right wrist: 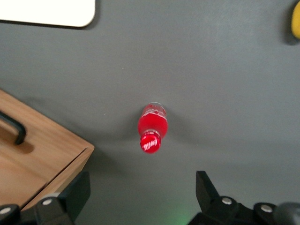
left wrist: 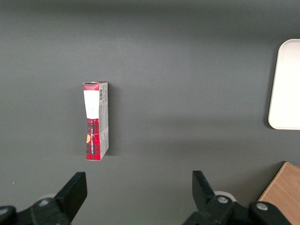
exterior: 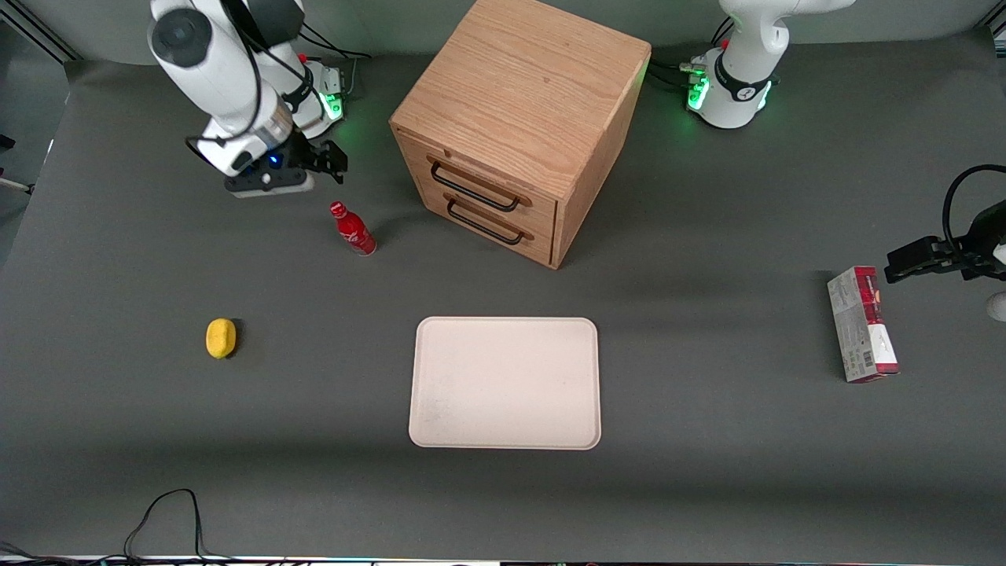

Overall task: Place coke bottle on tray
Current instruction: 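Lower the right gripper around the bottle neck and close it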

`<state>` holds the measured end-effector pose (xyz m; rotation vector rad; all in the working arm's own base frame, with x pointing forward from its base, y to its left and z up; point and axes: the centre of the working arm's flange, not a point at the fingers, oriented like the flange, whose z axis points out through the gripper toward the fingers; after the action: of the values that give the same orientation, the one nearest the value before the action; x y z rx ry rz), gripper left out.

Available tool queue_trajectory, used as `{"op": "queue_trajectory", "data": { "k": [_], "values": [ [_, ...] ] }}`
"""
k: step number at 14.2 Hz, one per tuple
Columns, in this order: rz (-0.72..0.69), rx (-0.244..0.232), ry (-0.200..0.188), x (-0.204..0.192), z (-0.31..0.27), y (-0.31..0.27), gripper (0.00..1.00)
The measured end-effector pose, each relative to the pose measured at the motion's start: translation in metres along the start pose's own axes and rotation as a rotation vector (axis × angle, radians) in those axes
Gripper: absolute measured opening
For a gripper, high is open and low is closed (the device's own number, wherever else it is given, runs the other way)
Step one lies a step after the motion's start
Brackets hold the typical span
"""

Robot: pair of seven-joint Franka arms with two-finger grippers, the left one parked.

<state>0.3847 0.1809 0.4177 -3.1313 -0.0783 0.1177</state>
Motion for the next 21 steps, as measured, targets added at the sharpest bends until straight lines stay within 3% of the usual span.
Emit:
{"op": "queue_trajectory", "data": {
  "k": [10,18,21],
  "values": [
    [0.041,-0.017,-0.02,-0.001,0.092,0.004,1.0],
    [0.044,-0.026,-0.035,0.003,0.112,0.004,0.97],
    [0.043,-0.026,-0.031,0.003,0.112,0.003,0.64]
  ]
}}
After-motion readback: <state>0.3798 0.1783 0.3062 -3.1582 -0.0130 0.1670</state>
